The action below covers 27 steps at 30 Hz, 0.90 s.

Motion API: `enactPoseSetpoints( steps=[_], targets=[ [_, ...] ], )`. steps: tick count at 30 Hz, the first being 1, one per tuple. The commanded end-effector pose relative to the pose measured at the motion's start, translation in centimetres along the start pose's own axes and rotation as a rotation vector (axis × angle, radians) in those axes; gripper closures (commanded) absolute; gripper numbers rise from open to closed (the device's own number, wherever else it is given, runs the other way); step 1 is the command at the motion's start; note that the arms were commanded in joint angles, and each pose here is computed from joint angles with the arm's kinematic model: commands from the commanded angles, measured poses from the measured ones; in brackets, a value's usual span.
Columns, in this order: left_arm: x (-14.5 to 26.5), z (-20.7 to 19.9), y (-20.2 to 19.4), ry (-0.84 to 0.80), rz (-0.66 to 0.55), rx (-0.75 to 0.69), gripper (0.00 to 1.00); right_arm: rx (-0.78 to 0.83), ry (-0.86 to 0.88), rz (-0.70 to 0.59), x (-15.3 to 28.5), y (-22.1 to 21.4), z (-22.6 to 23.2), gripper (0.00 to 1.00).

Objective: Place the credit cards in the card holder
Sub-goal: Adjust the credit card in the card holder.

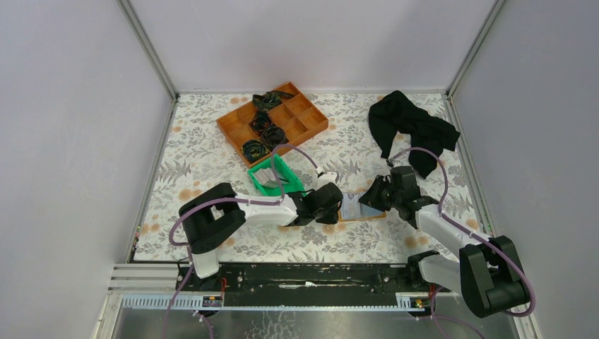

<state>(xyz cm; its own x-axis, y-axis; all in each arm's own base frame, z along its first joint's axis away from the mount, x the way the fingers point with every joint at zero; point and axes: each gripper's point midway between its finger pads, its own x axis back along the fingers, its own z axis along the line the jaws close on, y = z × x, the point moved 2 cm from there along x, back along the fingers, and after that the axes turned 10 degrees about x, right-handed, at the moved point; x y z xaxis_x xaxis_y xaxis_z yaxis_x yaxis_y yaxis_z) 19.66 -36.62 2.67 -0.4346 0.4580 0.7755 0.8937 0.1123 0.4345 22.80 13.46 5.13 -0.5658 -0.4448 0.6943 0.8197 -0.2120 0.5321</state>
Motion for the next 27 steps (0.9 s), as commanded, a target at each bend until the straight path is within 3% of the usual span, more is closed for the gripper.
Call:
enactPoseSetpoints(
  steps=[1, 6, 10, 11, 27],
  targets=[
    [0.5, 10.1, -4.5, 0.376, 0.148, -0.083, 0.69, 0.061, 0.024, -0.05, 0.5, 2.6, 1.5, 0.77],
    [0.3, 9.7, -4.1, 0.371, 0.134, -0.076, 0.69, 0.071, -0.023, -0.071, 0.7, 3.6, 1.1, 0.76],
    [0.2, 9.7, -3.9, 0.374, 0.128, -0.074, 0.69, 0.075, -0.104, -0.061, 0.5, 3.8, -0.1, 0.99],
    [0.1, 9.7, -3.8, 0.376, 0.126, -0.074, 0.69, 0.072, -0.118, -0.056, 0.4, 3.7, -0.3, 1.0],
    [-0.3, 10.6, -2.7, 0.402, 0.12, -0.076, 0.69, 0.038, -0.148, 0.012, -2.3, 2.4, -1.5, 1.0]
  ],
)
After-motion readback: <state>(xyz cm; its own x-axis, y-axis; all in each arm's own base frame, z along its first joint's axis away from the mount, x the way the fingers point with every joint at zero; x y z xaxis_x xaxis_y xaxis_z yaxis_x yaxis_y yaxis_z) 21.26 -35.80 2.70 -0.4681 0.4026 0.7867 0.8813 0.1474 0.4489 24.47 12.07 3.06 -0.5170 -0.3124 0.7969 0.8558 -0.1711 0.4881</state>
